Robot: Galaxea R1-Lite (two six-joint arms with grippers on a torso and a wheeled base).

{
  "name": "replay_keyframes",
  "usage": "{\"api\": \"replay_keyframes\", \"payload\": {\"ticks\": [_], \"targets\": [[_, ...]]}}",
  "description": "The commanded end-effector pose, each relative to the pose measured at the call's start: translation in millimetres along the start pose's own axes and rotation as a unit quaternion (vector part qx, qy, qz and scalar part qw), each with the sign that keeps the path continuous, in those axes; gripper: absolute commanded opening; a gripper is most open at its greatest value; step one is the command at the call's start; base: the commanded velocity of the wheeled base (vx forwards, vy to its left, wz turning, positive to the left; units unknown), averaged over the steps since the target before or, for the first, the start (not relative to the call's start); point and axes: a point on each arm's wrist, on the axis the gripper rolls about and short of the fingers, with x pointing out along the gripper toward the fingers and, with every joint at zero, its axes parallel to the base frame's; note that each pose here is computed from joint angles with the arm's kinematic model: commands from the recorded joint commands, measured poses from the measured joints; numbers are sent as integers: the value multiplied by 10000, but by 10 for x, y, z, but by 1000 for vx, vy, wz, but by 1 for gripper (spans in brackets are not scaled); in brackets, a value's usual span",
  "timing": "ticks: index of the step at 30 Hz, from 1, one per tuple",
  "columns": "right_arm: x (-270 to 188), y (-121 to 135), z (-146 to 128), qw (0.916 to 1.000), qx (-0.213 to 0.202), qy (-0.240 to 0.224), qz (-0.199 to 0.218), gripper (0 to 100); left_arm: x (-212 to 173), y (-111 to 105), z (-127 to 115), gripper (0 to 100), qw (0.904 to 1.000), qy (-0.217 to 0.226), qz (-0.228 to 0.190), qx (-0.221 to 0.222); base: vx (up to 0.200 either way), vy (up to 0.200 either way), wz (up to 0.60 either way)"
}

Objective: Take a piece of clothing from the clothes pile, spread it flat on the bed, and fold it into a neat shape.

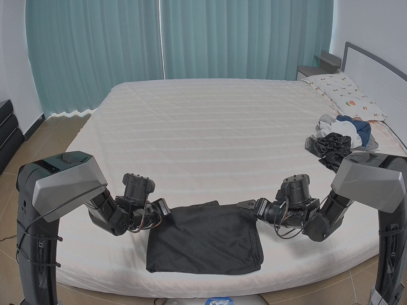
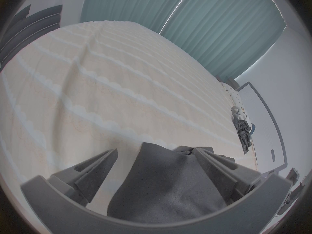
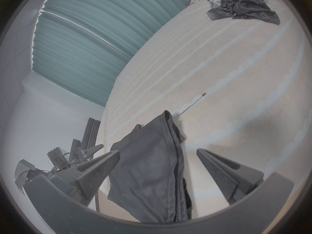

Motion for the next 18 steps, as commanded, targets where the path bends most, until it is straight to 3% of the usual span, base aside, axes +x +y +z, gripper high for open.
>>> {"api": "replay_keyframes", "payload": {"ticks": [1,7,16,17,18], "targets": [[241,-20,21,9999,2,29,-159,100,47,36,36,0,9995,-211,210,-68,0,0,0],[459,16,114,9995,-25,-82,-288,100,55,25,77,0,9980,-461,323,-298,0,0,0],[636,33,192,9991,-16,-144,-410,100,52,25,76,0,9979,-490,298,-299,0,0,0],[636,33,192,9991,-16,-144,-410,0,52,25,76,0,9979,-490,298,-299,0,0,0],[666,30,194,9986,-21,-206,-481,0,51,32,68,0,9979,-473,313,-299,0,0,0]]}}
